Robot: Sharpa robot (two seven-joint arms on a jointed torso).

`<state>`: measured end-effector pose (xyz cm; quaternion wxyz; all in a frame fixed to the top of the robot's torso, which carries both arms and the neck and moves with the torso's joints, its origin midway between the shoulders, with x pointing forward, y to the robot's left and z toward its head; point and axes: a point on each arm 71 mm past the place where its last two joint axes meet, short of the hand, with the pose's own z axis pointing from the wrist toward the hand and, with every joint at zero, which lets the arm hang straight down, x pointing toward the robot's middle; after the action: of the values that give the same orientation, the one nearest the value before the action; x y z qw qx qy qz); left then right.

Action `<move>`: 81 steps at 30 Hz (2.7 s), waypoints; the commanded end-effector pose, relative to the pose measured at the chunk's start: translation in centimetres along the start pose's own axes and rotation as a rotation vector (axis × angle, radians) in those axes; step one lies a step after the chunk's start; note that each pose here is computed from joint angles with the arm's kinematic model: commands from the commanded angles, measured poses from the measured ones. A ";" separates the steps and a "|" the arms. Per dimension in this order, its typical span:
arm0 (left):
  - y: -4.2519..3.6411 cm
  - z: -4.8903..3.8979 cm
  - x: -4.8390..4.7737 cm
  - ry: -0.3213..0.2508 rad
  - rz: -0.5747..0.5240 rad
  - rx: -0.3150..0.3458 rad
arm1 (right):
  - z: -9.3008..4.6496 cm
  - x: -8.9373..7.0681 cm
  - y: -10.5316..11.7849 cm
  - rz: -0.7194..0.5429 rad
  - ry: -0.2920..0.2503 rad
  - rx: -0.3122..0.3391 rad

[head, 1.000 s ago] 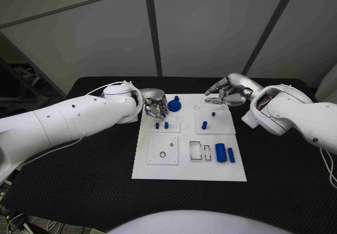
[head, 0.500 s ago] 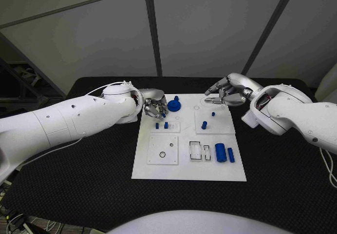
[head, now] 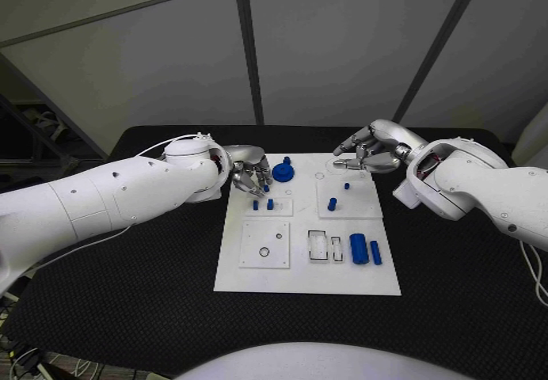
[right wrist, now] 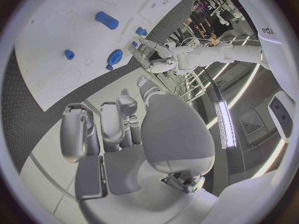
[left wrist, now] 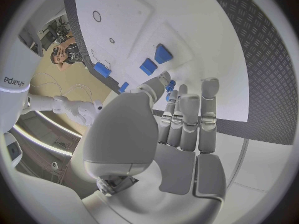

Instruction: Assemble the parts on the task board

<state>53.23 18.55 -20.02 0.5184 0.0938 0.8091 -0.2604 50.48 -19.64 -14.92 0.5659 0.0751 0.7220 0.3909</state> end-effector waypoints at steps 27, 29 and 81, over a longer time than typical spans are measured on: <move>5.16 -5.25 -3.31 -0.355 -0.706 -0.010 | 0.3 0.9 -1.1 -0.531 -0.001 0.032; 5.37 -5.67 -3.09 -0.378 -0.837 0.001 | 0.4 1.2 -1.1 -0.569 0.004 0.039; 5.59 -7.07 -2.18 -0.454 -1.253 0.044 | 1.4 5.2 -1.7 -0.689 0.097 0.106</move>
<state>50.91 27.24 -17.79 0.4229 -0.4400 0.5835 -0.5358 50.59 -17.17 -19.64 0.6255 -0.1606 0.7479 0.1539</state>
